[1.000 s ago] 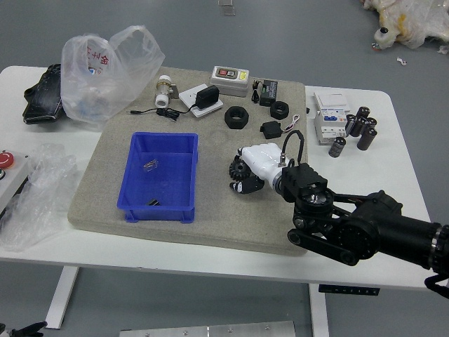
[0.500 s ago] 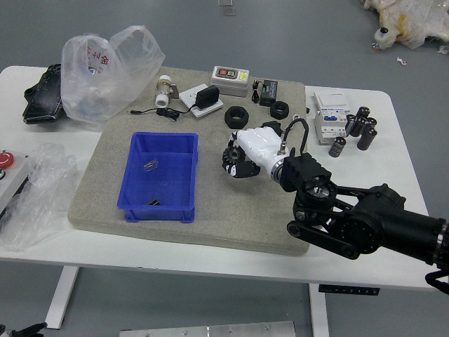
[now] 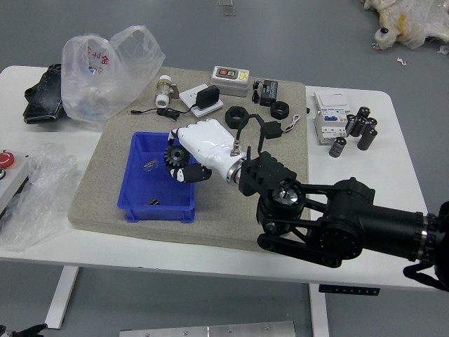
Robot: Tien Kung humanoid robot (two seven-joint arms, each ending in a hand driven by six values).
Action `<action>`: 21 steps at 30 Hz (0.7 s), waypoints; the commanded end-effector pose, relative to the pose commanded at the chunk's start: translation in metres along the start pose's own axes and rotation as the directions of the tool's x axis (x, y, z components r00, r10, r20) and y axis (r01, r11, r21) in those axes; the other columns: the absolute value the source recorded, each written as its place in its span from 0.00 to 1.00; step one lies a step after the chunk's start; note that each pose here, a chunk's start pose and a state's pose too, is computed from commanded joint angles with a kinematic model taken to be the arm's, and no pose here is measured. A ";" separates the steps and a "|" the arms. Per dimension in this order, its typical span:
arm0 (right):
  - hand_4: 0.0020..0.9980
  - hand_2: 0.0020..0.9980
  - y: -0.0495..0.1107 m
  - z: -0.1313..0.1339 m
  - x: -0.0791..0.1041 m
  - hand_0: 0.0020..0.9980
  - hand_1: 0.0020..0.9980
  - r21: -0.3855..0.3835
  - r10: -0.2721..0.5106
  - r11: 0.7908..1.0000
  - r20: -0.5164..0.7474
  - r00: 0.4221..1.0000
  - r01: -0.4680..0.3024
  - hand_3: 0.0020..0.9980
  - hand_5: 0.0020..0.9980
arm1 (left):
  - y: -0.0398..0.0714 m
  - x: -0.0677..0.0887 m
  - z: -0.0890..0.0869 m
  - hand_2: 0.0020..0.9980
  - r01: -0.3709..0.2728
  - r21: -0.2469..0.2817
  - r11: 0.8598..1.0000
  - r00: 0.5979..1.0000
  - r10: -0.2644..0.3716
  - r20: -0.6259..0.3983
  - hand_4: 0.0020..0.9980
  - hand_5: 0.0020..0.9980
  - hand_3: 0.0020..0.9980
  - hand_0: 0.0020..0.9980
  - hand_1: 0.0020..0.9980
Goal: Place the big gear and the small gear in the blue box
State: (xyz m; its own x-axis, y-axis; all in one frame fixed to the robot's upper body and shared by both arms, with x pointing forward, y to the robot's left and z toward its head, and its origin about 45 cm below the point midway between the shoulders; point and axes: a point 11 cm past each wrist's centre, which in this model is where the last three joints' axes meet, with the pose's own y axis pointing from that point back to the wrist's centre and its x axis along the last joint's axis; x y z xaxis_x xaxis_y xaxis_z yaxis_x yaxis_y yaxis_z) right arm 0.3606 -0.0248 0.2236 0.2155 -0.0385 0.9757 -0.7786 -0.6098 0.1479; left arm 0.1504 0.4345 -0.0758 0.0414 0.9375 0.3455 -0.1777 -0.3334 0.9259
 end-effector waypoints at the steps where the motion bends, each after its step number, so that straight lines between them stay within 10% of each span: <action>1: 0.47 0.37 0.000 -0.004 -0.001 0.32 0.47 0.013 -0.003 1.000 -0.003 1.000 0.003 0.50 0.07 | 0.000 0.000 0.000 0.54 0.000 0.000 1.000 1.000 0.000 0.000 0.68 0.54 0.62 0.62 0.59; 14: 0.53 0.41 -0.003 -0.018 -0.018 0.33 0.49 0.021 -0.064 0.998 -0.020 0.998 0.064 0.54 0.08 | 0.000 0.000 0.001 0.54 -0.003 -0.003 1.000 0.999 0.003 -0.043 0.68 0.54 0.62 0.62 0.59; 15: 0.42 0.43 -0.003 -0.018 -0.018 0.33 0.49 0.020 -0.063 0.998 -0.014 0.998 0.063 1.00 0.18 | 0.000 0.000 0.001 0.54 -0.005 -0.005 1.000 0.999 0.004 -0.050 0.68 0.54 0.62 0.62 0.59; 21: 0.42 0.43 -0.005 -0.013 -0.019 0.33 0.49 -0.006 -0.079 0.997 -0.001 0.997 0.079 1.00 0.18 | 0.001 0.005 0.006 0.54 -0.021 -0.027 0.999 0.997 0.019 -0.077 0.68 0.54 0.62 0.62 0.59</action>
State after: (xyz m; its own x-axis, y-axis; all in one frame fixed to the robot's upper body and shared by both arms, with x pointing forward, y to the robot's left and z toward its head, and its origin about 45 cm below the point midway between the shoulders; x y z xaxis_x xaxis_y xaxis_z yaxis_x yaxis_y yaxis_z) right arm 0.3531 -0.0106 0.2065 0.2756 0.0106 0.9612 -0.7626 -0.6063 0.2254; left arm 0.1564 0.4388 -0.0724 -0.0382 0.9359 0.3503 -0.2055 -0.3504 0.9138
